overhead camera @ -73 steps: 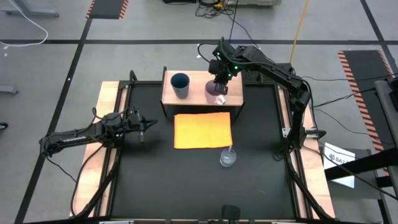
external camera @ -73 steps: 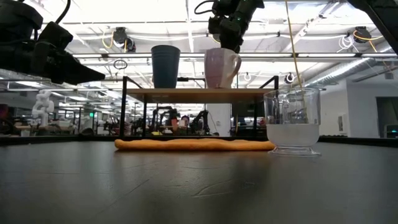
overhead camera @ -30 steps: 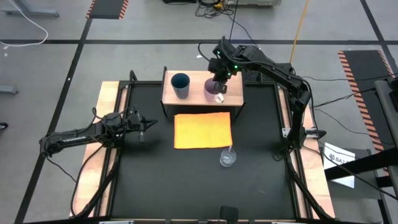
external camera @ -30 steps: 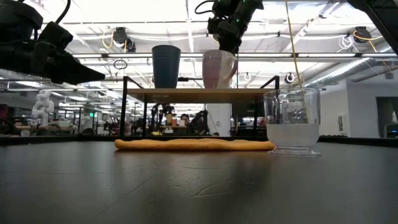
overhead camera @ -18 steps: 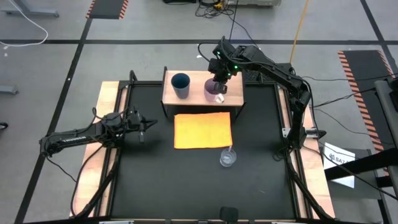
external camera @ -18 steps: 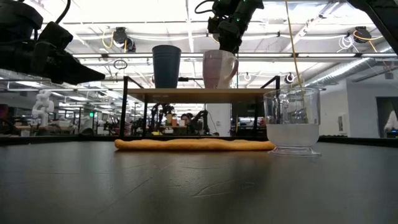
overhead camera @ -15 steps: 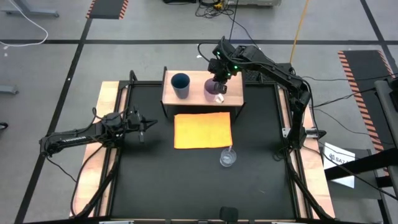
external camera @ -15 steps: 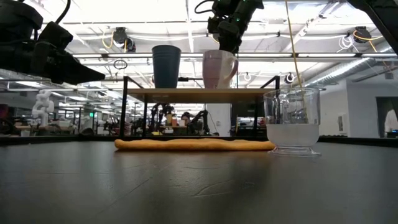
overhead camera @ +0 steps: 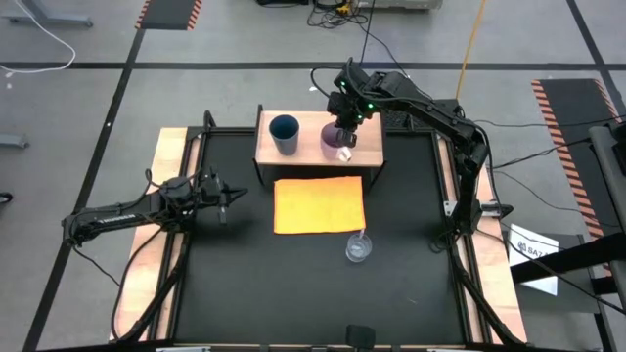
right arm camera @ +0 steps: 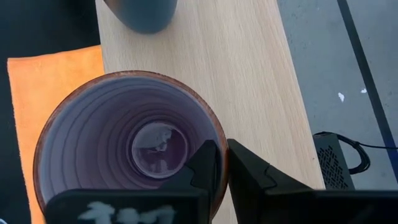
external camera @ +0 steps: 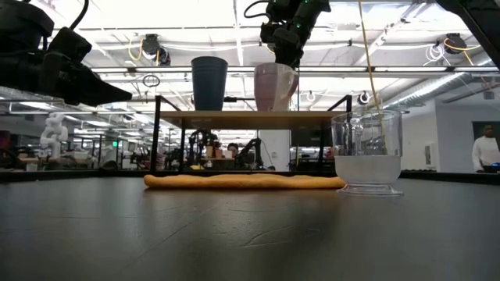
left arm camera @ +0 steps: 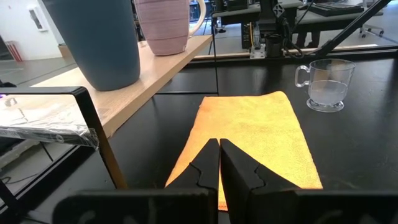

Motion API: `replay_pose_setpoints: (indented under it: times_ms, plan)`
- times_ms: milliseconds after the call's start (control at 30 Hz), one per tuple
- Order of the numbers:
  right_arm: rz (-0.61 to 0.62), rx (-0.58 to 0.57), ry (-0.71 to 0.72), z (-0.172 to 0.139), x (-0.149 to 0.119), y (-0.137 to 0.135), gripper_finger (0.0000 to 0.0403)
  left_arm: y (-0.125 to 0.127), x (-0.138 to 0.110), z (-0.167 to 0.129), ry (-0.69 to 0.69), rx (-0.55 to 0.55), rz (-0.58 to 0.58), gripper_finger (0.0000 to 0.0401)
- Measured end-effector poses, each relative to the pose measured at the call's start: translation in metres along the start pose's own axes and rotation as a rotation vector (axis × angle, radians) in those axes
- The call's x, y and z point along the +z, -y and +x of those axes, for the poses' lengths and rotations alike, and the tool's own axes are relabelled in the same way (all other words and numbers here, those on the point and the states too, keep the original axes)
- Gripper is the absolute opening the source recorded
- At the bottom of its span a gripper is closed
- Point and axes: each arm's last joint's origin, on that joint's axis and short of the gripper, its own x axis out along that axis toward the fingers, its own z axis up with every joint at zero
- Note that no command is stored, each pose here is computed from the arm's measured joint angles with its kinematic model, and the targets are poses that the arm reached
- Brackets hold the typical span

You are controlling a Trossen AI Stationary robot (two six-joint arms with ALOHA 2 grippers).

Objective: Stack small to large cups/mugs on shelf
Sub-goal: Put the purple mug on the shelf, then put the transparent mug on the shelf

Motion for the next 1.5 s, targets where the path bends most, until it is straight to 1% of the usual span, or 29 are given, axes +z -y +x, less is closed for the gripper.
replay_pose_setpoints:
  times_ms: [667, 767, 933, 1067, 1200, 1367, 1500]
  plan:
    - [0.011, -0.004, 0.041, 0.0003, 0.0038, 0.0010, 0.0028, 0.0001, -0.0006, 0.0005, -0.008, -0.002, -0.004, 0.0017]
    - [0.015, -0.004, 0.044, 0.0003, 0.0040, 0.0010, 0.0035, 0.0003, -0.0023, 0.0020, -0.030, -0.005, -0.004, 0.0017]
    - [0.020, -0.006, 0.062, 0.0010, 0.0059, 0.0017, 0.0060, 0.0007, -0.0053, 0.0045, -0.069, -0.010, -0.004, 0.0017]
    - [0.022, -0.006, 0.062, 0.0010, 0.0059, 0.0017, 0.0076, 0.0011, -0.0059, 0.0053, -0.073, -0.020, -0.009, 0.0017]
    - [0.024, -0.007, 0.063, 0.0010, 0.0060, 0.0017, 0.0079, 0.0016, -0.0051, 0.0054, -0.058, -0.041, -0.006, 0.0017]
    - [0.027, -0.008, 0.066, 0.0005, 0.0063, 0.0018, 0.0079, 0.0014, -0.0031, 0.0055, -0.037, -0.039, -0.005, 0.0017]
    - [0.022, -0.016, 0.090, -0.0059, 0.0097, 0.0017, 0.0080, 0.0014, -0.0030, 0.0055, -0.036, -0.039, -0.006, 0.0017]
